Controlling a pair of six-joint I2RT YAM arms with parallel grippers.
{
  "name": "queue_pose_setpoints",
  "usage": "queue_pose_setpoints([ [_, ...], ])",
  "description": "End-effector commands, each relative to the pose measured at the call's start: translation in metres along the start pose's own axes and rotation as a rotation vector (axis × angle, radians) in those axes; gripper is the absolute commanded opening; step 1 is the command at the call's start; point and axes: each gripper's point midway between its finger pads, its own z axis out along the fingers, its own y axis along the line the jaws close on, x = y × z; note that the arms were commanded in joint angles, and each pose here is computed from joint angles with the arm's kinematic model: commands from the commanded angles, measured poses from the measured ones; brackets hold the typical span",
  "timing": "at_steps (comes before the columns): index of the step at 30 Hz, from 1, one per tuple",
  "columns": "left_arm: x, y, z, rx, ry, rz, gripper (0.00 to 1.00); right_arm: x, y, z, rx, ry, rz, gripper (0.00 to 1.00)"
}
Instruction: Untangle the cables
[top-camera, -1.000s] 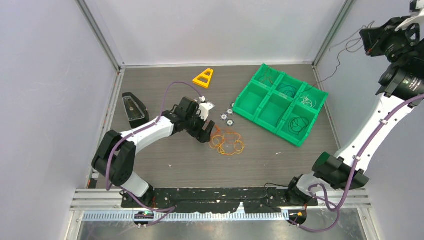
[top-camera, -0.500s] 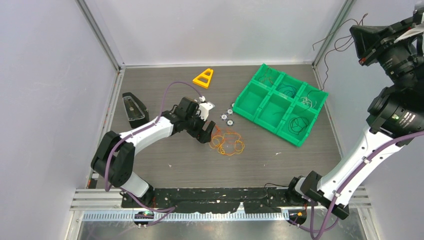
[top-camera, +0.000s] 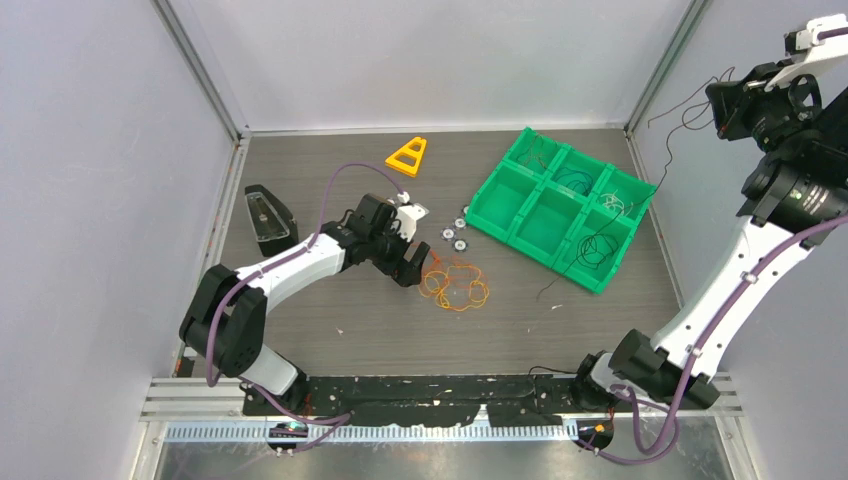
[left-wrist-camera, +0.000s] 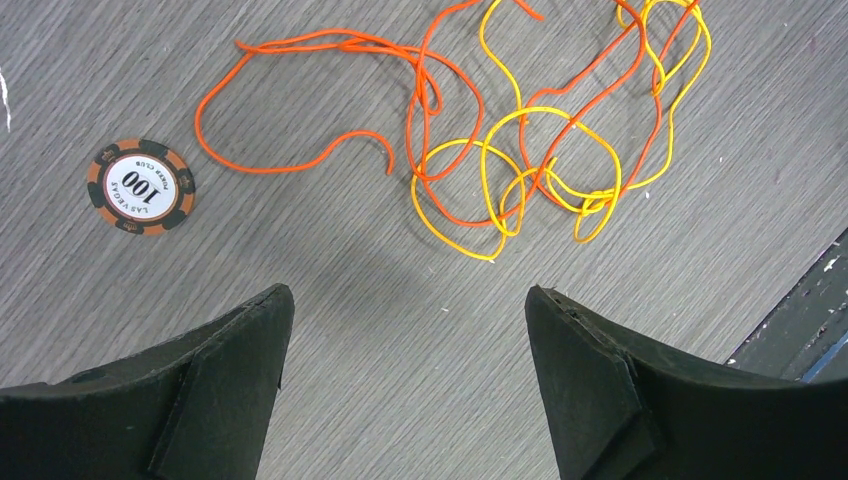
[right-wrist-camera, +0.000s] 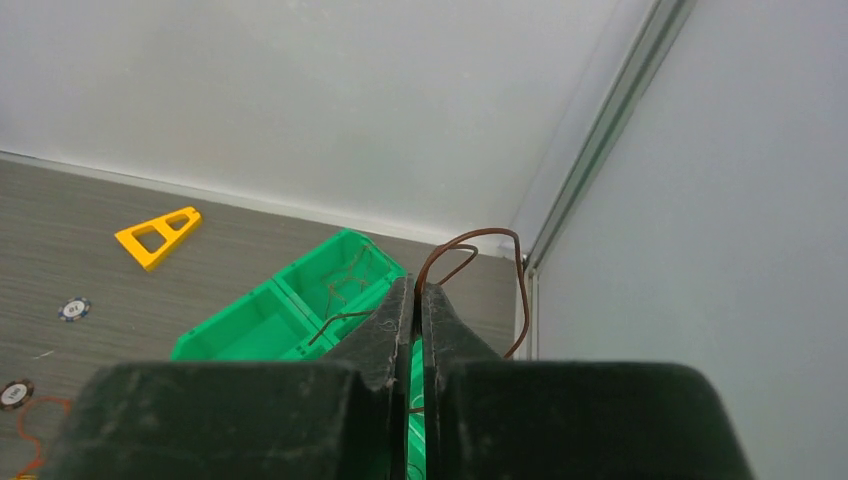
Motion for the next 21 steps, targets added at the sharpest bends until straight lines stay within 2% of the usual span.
queue_pose_setpoints([
  [1,-0.007,0.0,-0.005,0.001,-0.023,0.011,0.88,0.01,-0.032,0.022,0.043,-0.007,-0.041,0.05],
  [7,-0.007,0.001,-0.002,0.001,-0.007,0.012,0.88,0.024,-0.059,0.051,0.063,-0.015,-0.066,0.05],
  [16,-0.008,0.004,-0.002,-0.003,-0.001,0.011,0.88,0.01,-0.089,0.075,0.126,-0.06,-0.199,0.05],
  [21,-0.006,0.004,-0.002,-0.003,0.0,0.002,0.87,0.043,-0.068,0.079,0.036,0.016,-0.16,0.05],
])
